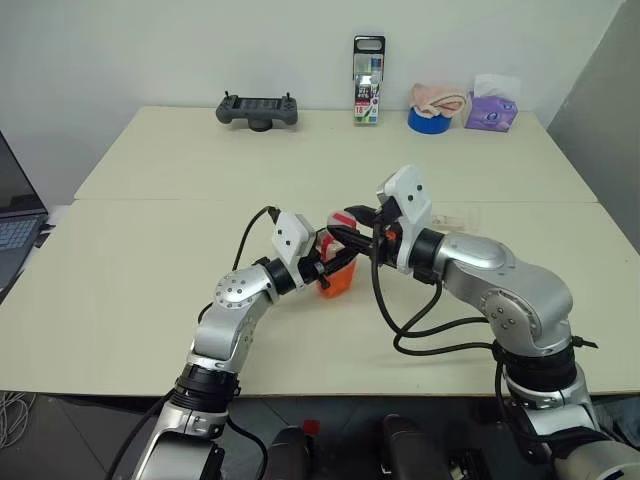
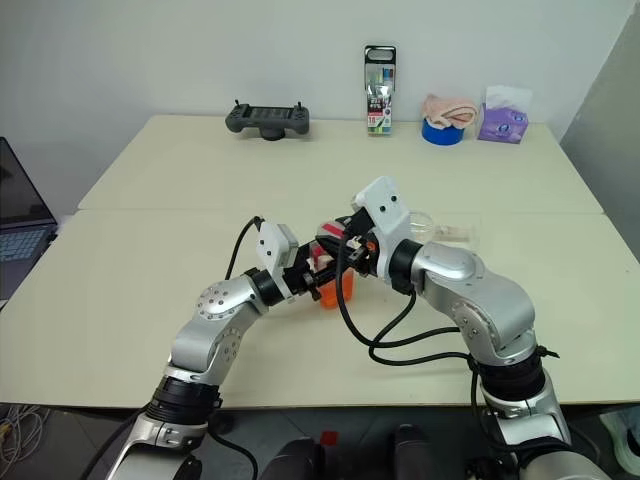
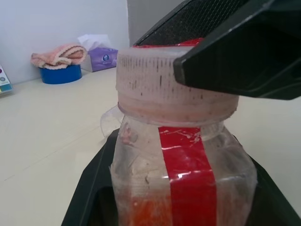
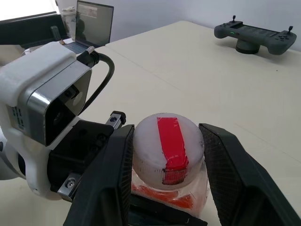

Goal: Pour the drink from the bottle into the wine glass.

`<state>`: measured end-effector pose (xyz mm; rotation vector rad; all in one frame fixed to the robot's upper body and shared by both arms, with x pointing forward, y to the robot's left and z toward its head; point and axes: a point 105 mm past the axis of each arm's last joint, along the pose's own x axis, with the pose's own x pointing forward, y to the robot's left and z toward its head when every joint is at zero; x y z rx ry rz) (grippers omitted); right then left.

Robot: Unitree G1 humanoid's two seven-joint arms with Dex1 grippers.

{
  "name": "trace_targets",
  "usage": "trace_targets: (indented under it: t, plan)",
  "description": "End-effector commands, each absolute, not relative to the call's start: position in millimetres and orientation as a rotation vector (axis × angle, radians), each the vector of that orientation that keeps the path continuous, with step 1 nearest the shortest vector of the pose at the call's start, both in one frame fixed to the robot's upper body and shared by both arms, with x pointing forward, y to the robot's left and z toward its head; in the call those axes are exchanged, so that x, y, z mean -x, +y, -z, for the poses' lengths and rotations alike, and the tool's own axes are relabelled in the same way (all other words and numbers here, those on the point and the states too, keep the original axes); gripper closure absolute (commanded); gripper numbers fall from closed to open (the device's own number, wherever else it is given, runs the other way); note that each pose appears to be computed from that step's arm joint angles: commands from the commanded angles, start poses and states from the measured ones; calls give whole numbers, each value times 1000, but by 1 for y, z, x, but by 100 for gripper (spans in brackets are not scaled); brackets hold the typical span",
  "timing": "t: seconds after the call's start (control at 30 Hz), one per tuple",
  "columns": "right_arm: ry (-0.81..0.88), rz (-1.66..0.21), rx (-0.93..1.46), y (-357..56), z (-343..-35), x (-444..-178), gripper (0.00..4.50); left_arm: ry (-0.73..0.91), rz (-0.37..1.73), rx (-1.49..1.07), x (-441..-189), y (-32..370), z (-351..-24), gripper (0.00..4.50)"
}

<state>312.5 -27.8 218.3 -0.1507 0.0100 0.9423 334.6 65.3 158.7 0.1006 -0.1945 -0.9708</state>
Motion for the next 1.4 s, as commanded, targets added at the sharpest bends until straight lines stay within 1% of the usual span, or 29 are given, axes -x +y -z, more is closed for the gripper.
trace_targets:
  t: [0.03, 0.07, 0.1, 0.17, 0.2, 0.3, 0.37, 0.43, 0.47, 0.53, 0.63, 0.67, 0.7, 0.73, 0.77, 0.83, 0.93, 1.13, 1.3, 1.4]
  plan:
    - [57, -1394, 127, -29, -226, -262, 269, -303, 1053, -111, -324, 63, -193, 262]
    - [92, -1614, 119, -34, -229, -234, 269, -306, 1090, -103, -321, 61, -197, 263]
    - [103, -1726, 127, -39, -235, -225, 269, -304, 1126, -93, -318, 58, -201, 263]
    - [52, -1771, 246, -42, -246, -239, 269, -287, 1206, -75, -309, 53, -207, 263]
    - [57, -1798, 309, -44, -246, -244, 269, -275, 1246, -64, -304, 52, -210, 263]
    - [94, -1890, 428, -54, -243, -245, 269, -243, 1337, -54, -289, 47, -214, 266]
    - [83, -1892, 456, -57, -243, -249, 269, -236, 1347, -66, -286, 46, -214, 266]
    - [72, -1855, 488, -60, -243, -258, 269, -239, 1335, -77, -286, 45, -214, 266]
    - [94, -1848, 481, -63, -243, -260, 269, -245, 1320, -85, -288, 45, -214, 266]
    - [104, -1834, 462, -67, -247, -263, 197, -257, 1295, -87, -294, 45, -215, 266]
    - [92, -1802, 470, -69, -249, -266, 110, -265, 1284, -94, -299, 42, -213, 266]
    - [73, -1779, 476, -69, -251, -267, 78, -270, 1279, -98, -301, 41, -212, 266]
    - [54, -1750, 483, -70, -252, -268, 36, -283, 1260, -93, -304, 41, -213, 267]
    - [26, -1719, 497, -71, -253, -270, 6, -292, 1248, -87, -307, 40, -213, 267]
    - [4, -1683, 506, -72, -254, -272, 0, -294, 1244, -88, -309, 40, -212, 268]
    - [-8, -1628, 501, -75, -255, -275, 0, -299, 1246, -99, -311, 39, -211, 268]
    - [-54, -1409, 412, -78, -262, -285, 0, -316, 1244, -94, -314, 37, -213, 268]
    - [-96, -1124, 272, -72, -260, -280, 0, -357, 1259, -111, -318, 31, -214, 268]
    - [-142, -909, 105, -68, -265, -278, 0, -374, 1261, -110, -321, 29, -214, 268]
    - [-161, -789, 51, -67, -269, -278, 0, -371, 1268, -100, -322, 28, -210, 268]
